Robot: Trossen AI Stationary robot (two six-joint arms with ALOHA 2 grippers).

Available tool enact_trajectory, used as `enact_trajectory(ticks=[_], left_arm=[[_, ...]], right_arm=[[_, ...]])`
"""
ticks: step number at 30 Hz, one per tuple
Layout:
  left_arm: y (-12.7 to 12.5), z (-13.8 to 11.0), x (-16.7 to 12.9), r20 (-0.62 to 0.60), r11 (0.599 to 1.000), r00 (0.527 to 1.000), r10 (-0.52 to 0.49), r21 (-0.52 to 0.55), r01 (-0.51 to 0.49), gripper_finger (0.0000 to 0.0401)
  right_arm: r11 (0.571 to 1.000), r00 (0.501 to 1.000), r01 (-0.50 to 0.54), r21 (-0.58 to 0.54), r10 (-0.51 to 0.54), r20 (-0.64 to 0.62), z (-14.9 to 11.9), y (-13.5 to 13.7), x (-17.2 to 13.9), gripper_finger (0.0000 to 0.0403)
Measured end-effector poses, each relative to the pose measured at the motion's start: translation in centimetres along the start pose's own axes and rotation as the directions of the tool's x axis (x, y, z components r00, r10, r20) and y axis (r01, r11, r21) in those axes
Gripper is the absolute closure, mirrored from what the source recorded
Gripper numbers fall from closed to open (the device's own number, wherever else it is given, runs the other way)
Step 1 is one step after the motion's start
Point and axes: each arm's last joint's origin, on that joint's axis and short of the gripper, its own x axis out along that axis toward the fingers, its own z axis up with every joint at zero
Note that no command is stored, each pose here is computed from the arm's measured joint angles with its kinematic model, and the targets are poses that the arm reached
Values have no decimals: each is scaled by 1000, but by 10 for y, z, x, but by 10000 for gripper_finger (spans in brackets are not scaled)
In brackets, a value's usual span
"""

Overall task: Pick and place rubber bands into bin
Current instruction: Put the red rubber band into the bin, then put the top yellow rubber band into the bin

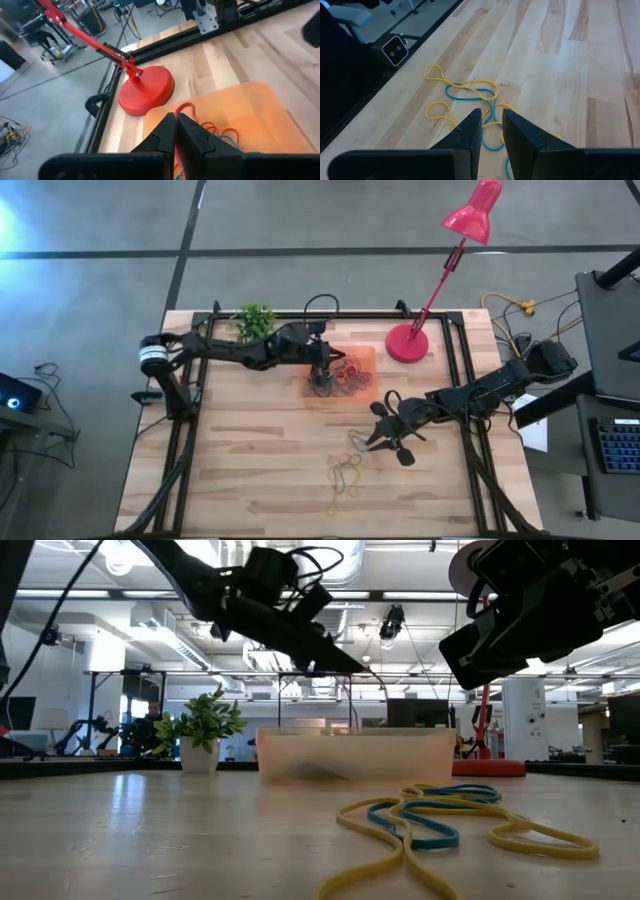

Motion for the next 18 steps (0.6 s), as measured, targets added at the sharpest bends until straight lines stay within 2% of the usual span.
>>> enact_trajectory(ticks=[6,11,18], left_arm=[[4,1,15,1,999,1000,7,-37,-7,401],[7,-1,16,-23,998,1000,6,-56,-8,396],[7,-5,15,-68,998,998,-12,-63,8,323]], right_arm=[[1000,1000,0,1,0,-3,0,0,0,335],[1000,1000,1,2,-1,-7,-1,0,0,335],[1000,1000,1,2,-1,-8,-1,0,0,335]])
